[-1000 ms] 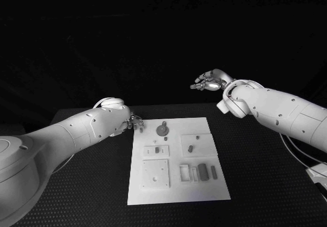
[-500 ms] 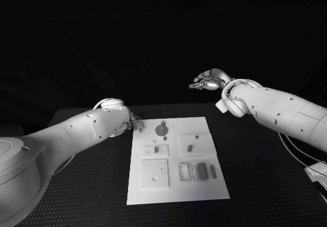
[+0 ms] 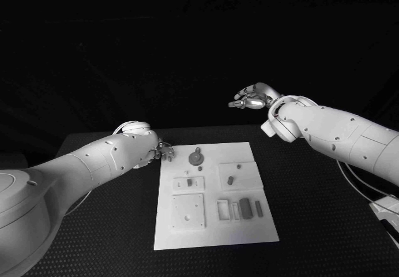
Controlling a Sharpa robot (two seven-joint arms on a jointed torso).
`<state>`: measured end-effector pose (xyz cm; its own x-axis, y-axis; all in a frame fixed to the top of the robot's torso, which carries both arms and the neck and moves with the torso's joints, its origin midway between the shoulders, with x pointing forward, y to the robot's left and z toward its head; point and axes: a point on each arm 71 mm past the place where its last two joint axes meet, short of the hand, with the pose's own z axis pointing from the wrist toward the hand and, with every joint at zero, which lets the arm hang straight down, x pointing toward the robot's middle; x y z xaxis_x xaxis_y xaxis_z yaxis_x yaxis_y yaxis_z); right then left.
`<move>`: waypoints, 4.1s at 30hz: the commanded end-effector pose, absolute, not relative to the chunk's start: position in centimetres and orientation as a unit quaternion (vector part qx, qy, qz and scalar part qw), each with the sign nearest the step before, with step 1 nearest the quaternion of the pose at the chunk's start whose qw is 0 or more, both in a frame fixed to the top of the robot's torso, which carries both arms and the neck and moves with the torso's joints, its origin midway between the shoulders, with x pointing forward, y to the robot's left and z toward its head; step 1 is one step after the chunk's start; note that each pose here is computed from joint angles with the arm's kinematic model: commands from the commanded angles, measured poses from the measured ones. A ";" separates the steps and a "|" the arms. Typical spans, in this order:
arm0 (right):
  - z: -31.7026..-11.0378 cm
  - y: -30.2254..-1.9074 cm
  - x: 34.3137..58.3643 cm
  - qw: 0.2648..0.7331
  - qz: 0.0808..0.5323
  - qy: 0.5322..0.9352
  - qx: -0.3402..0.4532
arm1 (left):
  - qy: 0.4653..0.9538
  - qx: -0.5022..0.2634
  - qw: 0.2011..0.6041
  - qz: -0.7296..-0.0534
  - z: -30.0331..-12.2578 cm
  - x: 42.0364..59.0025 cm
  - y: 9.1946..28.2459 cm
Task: Assemble the parts on the task board
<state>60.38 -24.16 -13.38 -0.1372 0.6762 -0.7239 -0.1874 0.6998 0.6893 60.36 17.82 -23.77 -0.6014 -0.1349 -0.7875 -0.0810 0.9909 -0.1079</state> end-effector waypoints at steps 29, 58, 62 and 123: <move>-13.3 -23.7 60.3 0.632 0.349 0.670 0.176 | 0.897 -0.067 0.434 -0.042 -24.1 60.5 17.6; -13.3 -23.7 60.4 0.631 0.349 0.670 0.176 | 0.899 -0.073 0.427 -0.059 -24.1 60.5 17.4; -13.3 -23.7 60.4 0.631 0.349 0.670 0.176 | 0.899 -0.084 0.425 -0.066 -24.1 60.5 17.5; -13.4 -25.3 60.5 0.633 0.338 0.672 0.184 | 0.902 -0.129 0.381 -0.154 -26.7 51.2 14.7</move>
<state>60.49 -25.46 -13.43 -0.1211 0.6785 -0.7245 -0.1677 0.7054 0.6887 51.24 14.89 -26.78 -0.6802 -0.3405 -0.6492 -0.1110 0.9232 -0.3679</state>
